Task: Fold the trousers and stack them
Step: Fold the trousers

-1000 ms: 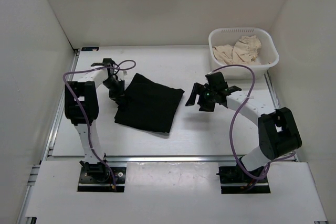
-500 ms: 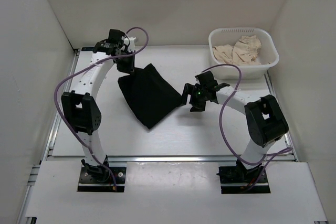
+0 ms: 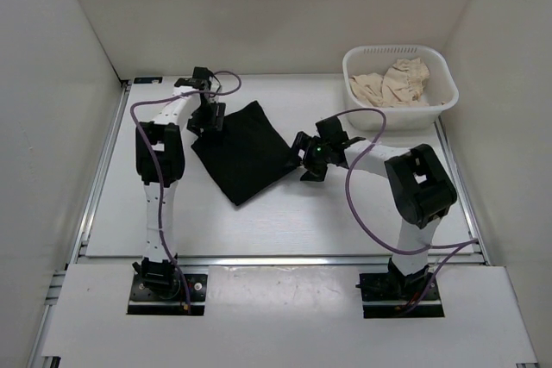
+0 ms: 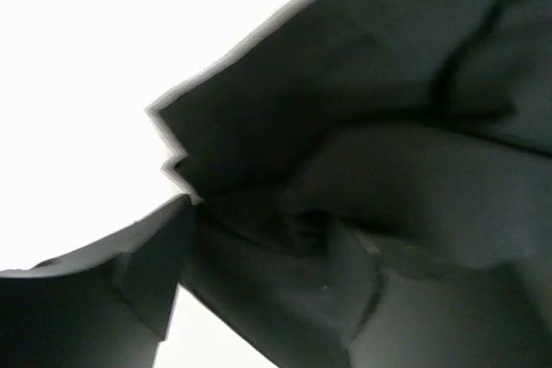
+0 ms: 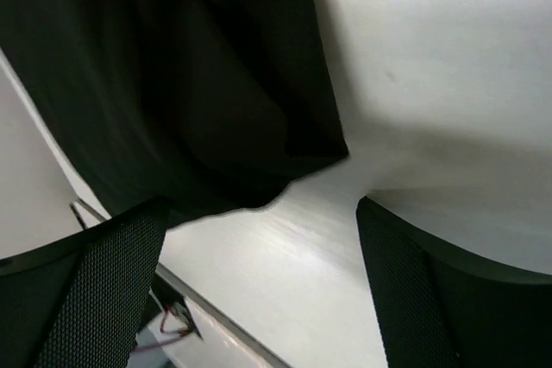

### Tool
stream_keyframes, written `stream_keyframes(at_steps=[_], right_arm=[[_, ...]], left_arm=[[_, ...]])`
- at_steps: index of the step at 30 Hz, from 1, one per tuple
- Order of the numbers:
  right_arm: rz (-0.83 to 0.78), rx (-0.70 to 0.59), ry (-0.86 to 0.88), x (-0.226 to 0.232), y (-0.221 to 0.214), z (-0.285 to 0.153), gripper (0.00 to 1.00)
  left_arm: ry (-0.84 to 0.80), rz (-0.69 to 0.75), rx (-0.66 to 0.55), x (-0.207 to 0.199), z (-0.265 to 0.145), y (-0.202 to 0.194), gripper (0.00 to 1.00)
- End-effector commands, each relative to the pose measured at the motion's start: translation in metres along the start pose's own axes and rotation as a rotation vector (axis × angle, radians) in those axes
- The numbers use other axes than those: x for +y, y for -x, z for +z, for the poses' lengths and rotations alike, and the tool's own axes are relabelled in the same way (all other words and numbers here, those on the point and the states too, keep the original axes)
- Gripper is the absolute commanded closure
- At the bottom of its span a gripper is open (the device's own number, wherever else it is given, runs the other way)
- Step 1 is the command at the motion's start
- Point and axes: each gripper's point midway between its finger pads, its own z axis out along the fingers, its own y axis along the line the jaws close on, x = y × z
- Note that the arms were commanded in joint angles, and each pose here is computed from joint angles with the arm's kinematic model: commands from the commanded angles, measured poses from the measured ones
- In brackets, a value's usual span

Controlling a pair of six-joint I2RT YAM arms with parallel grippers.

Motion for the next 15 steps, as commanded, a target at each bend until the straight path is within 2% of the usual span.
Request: stream_keyframes(at_steps=[1,3,4,7,8,9,10,11,12,13,14,15], right_arm=[[0.070,-0.079,0.112,0.036,0.018,0.010,0.06],[0.095,-0.101,0.115,0.039,0.021,0.015,0.06],[0.102,-0.113,0.116,0.038,0.024,0.018,0.06],[0.130,-0.120,0.108,0.042,0.036,0.031,0.17],[0.153,-0.114,0.080,0.034,0.036,0.040,0.32],[0.173,-0.126,0.069,0.028,0.048,0.041,0.40],[0.176,-0.137,0.088,0.037,0.063,0.039,0.47],[0.189,-0.105,0.039,0.022,0.064,0.046,0.53],[0.150,-0.106,0.018,0.012,0.079,0.044,0.68],[0.129,-0.074,-0.022,-0.003,0.084,0.052,0.76],[0.085,-0.056,-0.036,0.012,0.106,0.042,0.81],[-0.037,-0.031,-0.037,0.009,0.121,0.036,0.83]], left_arm=[[0.078,-0.017,-0.140,0.021,-0.038,0.037,0.22],[0.074,-0.030,-0.180,0.026,-0.054,0.043,0.20],[0.065,-0.039,-0.173,0.030,-0.056,0.039,0.15],[0.056,-0.048,-0.187,0.032,-0.077,0.031,0.14],[0.046,-0.056,-0.188,0.035,-0.082,0.027,0.10],[0.035,-0.055,-0.216,0.033,-0.099,0.027,0.10],[0.038,-0.065,-0.180,0.037,-0.099,0.011,0.10],[0.037,-0.065,-0.169,0.037,-0.103,0.004,0.08],[0.031,-0.074,-0.180,0.039,-0.118,-0.002,0.08],[0.030,-0.074,-0.163,0.039,-0.122,-0.011,0.08],[-0.001,-0.081,-0.106,0.036,-0.122,-0.030,0.08],[-0.018,-0.081,-0.088,0.032,-0.126,-0.038,0.08]])
